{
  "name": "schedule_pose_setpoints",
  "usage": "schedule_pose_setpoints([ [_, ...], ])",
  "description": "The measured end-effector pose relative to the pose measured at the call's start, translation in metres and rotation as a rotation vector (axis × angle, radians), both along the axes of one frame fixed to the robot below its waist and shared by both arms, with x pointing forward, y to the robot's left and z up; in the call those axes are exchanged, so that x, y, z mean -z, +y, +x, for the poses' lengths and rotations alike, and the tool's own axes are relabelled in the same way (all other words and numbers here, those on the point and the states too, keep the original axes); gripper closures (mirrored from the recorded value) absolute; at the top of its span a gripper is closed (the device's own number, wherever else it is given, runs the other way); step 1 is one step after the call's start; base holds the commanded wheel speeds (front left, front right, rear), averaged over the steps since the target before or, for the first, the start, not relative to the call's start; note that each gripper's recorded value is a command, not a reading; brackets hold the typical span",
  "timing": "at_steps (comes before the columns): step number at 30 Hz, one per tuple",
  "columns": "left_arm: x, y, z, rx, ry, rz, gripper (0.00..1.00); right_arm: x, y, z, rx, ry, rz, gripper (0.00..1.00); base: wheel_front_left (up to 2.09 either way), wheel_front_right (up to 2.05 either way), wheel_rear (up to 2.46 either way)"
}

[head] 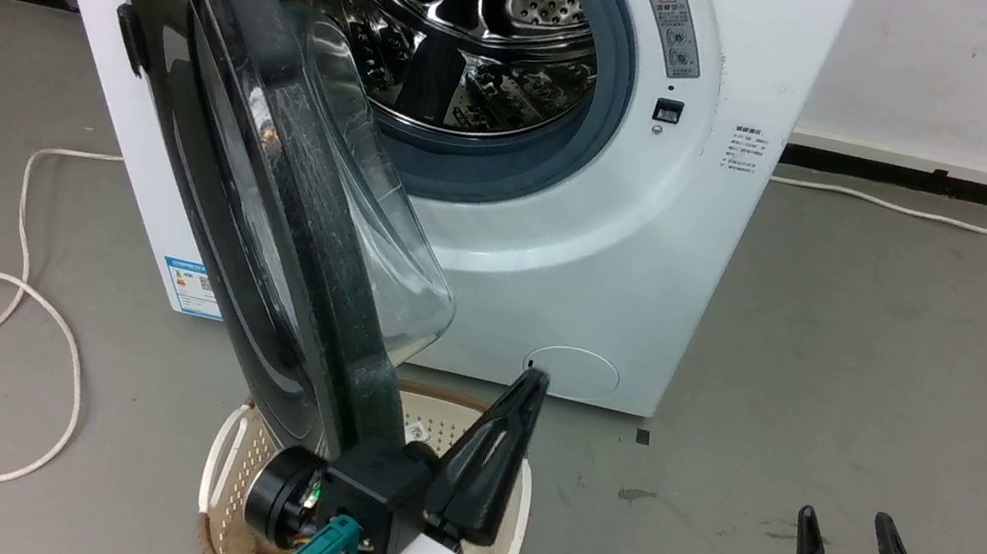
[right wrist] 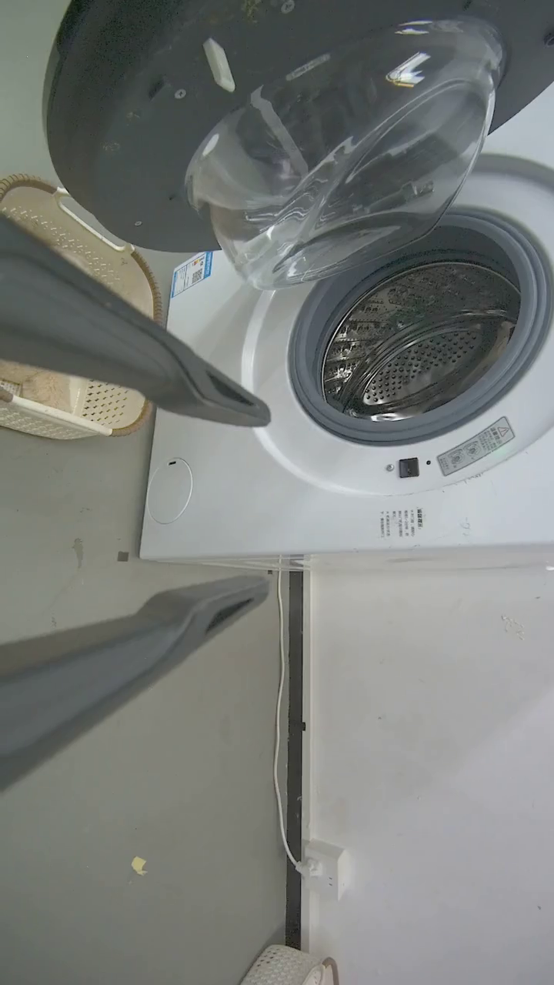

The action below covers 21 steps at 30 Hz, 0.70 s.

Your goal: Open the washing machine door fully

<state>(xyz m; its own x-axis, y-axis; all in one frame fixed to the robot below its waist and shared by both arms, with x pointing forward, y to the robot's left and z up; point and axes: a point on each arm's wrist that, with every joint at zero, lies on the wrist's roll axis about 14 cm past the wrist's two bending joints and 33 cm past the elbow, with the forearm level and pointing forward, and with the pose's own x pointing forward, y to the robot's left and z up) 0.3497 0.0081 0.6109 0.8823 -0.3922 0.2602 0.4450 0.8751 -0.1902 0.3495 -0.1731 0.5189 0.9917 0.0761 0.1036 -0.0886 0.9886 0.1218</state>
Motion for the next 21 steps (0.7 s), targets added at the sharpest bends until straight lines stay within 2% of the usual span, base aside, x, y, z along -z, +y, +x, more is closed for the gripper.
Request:
schedule_pose_setpoints([
  [9, 0.065, 0.021, 0.016, -0.075, 0.169, 0.075, 1.0, 0.006, 0.002, 0.008, -0.006, 0.015, 0.002, 0.0, 0.0, 0.0, 0.0],
  [21, 0.089, 0.065, 0.014, -0.202, 0.239, 0.081, 1.0, 0.009, 0.027, 0.023, -0.083, 0.017, 0.016, 0.0, 0.0, 0.0, 0.0],
])
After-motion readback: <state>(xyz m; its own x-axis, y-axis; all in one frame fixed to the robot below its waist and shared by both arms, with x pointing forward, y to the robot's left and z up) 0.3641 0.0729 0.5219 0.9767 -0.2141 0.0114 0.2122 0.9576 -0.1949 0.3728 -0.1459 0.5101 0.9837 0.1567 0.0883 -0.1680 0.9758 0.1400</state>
